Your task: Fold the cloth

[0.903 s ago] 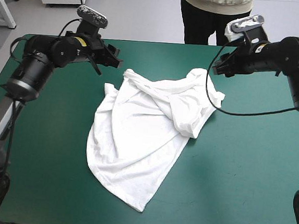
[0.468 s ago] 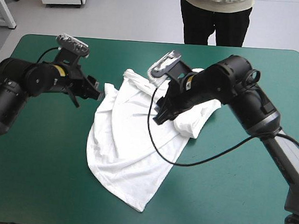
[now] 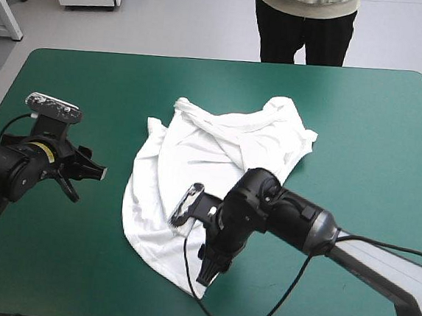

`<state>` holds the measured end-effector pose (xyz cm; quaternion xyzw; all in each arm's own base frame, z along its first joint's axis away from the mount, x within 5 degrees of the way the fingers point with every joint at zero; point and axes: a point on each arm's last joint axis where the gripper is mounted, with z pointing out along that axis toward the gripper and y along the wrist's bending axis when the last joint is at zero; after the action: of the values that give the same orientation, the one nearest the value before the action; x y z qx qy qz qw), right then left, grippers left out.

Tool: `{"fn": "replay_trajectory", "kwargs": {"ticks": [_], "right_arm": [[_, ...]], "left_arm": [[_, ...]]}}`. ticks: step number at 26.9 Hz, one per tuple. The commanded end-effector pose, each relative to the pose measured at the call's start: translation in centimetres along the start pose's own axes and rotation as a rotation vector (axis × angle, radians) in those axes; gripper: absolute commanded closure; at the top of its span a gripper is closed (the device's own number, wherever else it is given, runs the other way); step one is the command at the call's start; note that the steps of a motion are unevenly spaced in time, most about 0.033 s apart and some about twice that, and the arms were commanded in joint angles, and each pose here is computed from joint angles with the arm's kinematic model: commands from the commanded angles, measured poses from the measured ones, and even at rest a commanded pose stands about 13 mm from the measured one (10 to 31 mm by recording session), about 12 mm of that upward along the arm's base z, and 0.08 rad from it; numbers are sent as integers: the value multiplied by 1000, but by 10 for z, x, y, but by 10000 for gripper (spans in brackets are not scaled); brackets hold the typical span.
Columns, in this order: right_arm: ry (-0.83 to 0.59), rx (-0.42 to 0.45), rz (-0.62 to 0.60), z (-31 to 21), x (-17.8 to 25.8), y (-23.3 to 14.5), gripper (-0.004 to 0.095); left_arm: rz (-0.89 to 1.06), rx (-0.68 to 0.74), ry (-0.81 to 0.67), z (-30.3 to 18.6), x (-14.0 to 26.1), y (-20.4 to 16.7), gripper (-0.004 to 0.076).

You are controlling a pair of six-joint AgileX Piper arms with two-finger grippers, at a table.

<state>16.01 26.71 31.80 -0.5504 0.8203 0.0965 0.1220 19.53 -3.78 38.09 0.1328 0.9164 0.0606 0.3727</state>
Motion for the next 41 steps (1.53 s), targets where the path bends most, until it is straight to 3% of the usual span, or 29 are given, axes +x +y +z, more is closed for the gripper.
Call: {"fn": "replay_trajectory", "kwargs": {"ticks": [1, 8, 12, 15, 33, 35, 36, 38, 41], "right_arm": [[-101, -10, -61, -4, 0, 25, 393], [-158, -51, -60, 11, -1, 43, 394], [-135, -48, -61, 21, 1, 44, 393], [-92, -41, -55, 34, 2, 43, 393], [62, -81, -13, 104, -7, 44, 399], [102, -77, -10, 114, -3, 43, 522], [119, -75, -11, 116, -1, 43, 722], [121, -71, -11, 109, 1, 42, 909], [63, -16, -7, 84, 2, 38, 908]], "left_arm": [[-33, -12, -42, 6, -3, 2, 304], [-201, -43, 45, 32, 17, 35, 304], [-308, 50, -32, 36, 14, 42, 304], [-322, 119, -45, 42, 11, 39, 304], [-340, 166, 0, 65, 9, 37, 304], [-334, 157, -13, 65, 8, 38, 304], [-331, 154, -15, 65, 8, 38, 304], [-336, 158, -16, 65, 7, 38, 304], [-354, 213, -38, 65, 4, 34, 304]]}}
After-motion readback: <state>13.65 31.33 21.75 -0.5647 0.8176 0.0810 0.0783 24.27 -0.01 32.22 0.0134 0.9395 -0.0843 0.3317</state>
